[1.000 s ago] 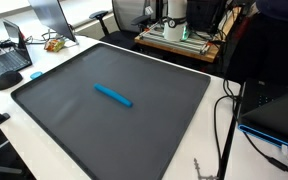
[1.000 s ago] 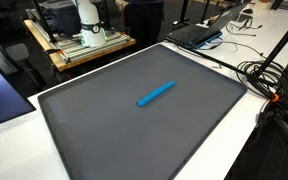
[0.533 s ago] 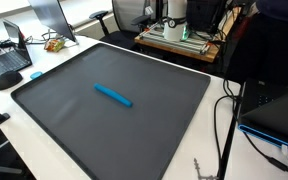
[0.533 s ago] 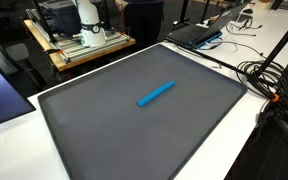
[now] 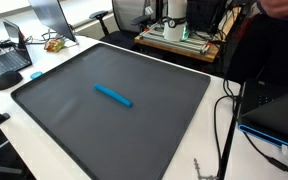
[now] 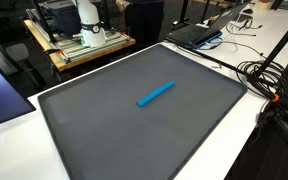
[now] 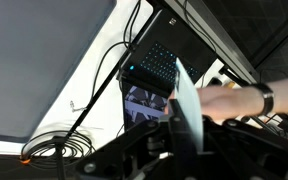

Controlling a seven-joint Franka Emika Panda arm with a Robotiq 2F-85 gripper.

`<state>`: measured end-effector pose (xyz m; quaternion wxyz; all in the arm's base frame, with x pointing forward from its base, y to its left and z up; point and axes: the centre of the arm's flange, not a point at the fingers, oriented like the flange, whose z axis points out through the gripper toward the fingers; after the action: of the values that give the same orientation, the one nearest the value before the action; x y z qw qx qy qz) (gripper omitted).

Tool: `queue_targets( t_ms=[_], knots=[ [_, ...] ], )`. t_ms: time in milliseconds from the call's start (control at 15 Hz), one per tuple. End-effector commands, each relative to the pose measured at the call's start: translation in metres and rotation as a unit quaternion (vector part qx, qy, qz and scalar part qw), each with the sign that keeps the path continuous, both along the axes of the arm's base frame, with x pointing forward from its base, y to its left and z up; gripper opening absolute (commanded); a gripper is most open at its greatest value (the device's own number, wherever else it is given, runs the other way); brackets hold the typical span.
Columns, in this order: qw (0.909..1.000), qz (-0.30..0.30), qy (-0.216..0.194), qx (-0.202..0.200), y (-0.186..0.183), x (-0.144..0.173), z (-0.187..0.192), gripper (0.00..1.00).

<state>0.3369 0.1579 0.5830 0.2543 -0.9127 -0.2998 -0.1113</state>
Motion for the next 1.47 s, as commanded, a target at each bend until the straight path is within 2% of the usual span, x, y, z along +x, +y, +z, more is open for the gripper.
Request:
queue_targets(
  t_ms=[0, 67, 267, 533, 800, 933, 1067, 1133, 1200, 1333, 1400],
  knots=[
    [0.9977, -0.064, 0.014, -0.016, -0.008, 0.02, -0.006, 0.01],
    [0.9967, -0.075, 0.025, -0.015, -0.009, 0.031, -0.011, 0.01],
    [0.9861, -0.154, 0.019, -0.06, -0.011, 0.064, -0.026, 0.01],
    [0.9634, -0.233, 0.007, -0.132, -0.014, 0.107, -0.043, 0.01],
    [0.9303, -0.287, 0.0, -0.228, -0.043, 0.144, -0.062, 0.01],
    [0.9087, -0.314, -0.009, -0.275, -0.063, 0.156, -0.074, 0.01],
    [0.8833, -0.349, -0.004, -0.313, -0.078, 0.164, -0.09, 0.01],
    [0.8748, -0.363, 0.0, -0.321, -0.083, 0.165, -0.101, 0.01],
    [0.8694, -0.372, 0.007, -0.325, -0.084, 0.166, -0.11, 0.01],
    [0.8652, -0.376, 0.005, -0.332, -0.08, 0.165, -0.127, 0.01],
    [0.8746, -0.365, 0.007, -0.319, -0.088, 0.162, -0.118, 0.04]
  ],
)
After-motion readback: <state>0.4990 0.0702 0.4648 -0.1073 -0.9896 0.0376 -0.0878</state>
